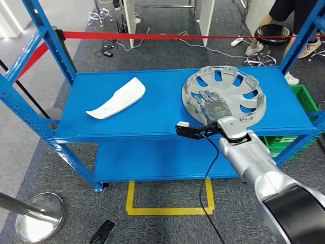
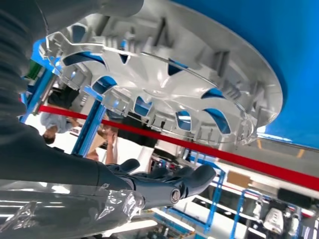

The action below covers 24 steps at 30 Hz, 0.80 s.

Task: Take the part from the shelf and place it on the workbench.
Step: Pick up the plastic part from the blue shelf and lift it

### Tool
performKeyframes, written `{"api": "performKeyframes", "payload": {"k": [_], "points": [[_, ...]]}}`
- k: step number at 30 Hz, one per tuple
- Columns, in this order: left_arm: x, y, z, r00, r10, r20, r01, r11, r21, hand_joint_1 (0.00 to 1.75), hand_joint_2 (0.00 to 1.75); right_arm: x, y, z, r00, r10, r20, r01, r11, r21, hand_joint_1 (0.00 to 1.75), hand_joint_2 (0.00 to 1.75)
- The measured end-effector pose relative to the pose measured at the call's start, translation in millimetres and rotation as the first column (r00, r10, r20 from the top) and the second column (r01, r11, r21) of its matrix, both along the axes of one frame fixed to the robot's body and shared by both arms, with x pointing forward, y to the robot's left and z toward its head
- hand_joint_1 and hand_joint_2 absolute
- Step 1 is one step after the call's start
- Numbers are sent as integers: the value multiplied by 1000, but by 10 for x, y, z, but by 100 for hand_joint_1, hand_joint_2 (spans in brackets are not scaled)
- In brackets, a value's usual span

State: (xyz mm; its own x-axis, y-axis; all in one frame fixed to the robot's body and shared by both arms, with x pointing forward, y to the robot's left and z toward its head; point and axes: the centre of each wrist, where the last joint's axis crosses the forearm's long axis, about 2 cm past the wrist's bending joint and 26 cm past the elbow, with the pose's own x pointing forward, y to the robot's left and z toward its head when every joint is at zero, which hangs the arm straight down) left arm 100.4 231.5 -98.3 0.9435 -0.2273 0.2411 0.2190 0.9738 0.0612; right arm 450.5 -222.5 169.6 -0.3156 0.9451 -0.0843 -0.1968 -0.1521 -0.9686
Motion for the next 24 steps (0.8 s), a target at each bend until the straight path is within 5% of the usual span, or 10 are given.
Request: {"api": "performKeyframes", "payload": {"k": [16,20,24], "points": [[10,-10,3,1000,0,2,0,1000,-1,0,0,16,5,34,1000,3,11,-3,1000,2,0,175],[2,-14,2,1000,0,0,0,1000,-3,0,175,0,29,9,1000,12,11,-12,1000,7,0,175],[17,-12,5,1000,0,1,0,1000,-2,0,175,7,67,35,1000,21,20,-21,1000,13,0,175]]}}
